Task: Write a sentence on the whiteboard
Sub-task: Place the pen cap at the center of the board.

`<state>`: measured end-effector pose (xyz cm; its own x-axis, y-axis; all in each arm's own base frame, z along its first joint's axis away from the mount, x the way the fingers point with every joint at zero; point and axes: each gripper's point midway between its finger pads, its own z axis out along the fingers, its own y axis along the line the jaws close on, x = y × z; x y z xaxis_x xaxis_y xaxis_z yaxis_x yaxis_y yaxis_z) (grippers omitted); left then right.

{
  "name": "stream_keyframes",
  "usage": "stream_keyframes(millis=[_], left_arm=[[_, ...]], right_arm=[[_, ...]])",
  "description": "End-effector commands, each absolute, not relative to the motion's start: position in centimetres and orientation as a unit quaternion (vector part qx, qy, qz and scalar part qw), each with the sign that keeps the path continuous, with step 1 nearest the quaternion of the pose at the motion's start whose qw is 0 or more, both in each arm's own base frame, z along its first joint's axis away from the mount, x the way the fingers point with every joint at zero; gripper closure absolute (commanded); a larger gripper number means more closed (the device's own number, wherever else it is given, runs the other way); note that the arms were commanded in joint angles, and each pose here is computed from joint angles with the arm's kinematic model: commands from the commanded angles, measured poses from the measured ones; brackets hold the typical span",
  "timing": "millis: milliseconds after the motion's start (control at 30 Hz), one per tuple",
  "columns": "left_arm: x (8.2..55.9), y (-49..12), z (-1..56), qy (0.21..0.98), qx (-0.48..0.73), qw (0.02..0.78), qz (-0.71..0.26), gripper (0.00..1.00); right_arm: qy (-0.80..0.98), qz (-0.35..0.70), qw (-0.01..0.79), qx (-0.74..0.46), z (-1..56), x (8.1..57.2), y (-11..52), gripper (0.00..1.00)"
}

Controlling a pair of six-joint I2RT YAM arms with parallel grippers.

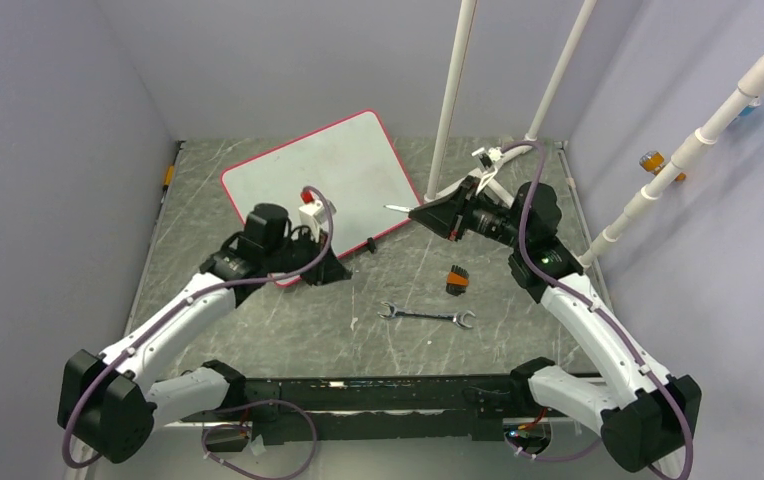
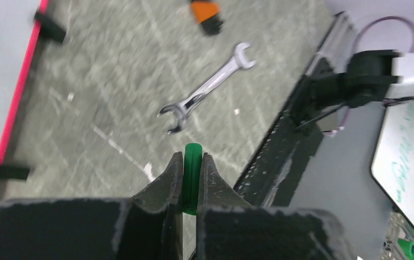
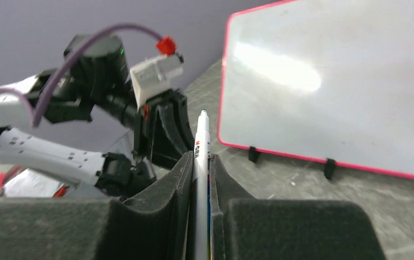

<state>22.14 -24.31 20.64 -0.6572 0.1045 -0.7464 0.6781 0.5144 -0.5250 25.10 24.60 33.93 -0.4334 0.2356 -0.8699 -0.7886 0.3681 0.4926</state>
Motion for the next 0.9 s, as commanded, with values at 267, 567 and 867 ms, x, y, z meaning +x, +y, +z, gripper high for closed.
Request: stream_keyframes(millis=[267,567,867], left_arm=[[21.7,-25.4,10.1,0.865,0.189,0.330,-0.329,1.00],[21.4,-26.4,6.2,0.880,0.193,0.308,-0.305,0.95],[21.3,-26.9,5.5,0.880,0.212,0.308,-0.293,0.63]], right_arm=[[0.739,0.418,0.524,-0.068,31.5,27.5,20.3,1.00],[0.749,0.389,0.534,-0.055,30.6,27.4,19.1,1.00],[0.751,0.370,0.544,-0.063,30.3,27.9,18.7,1.00]])
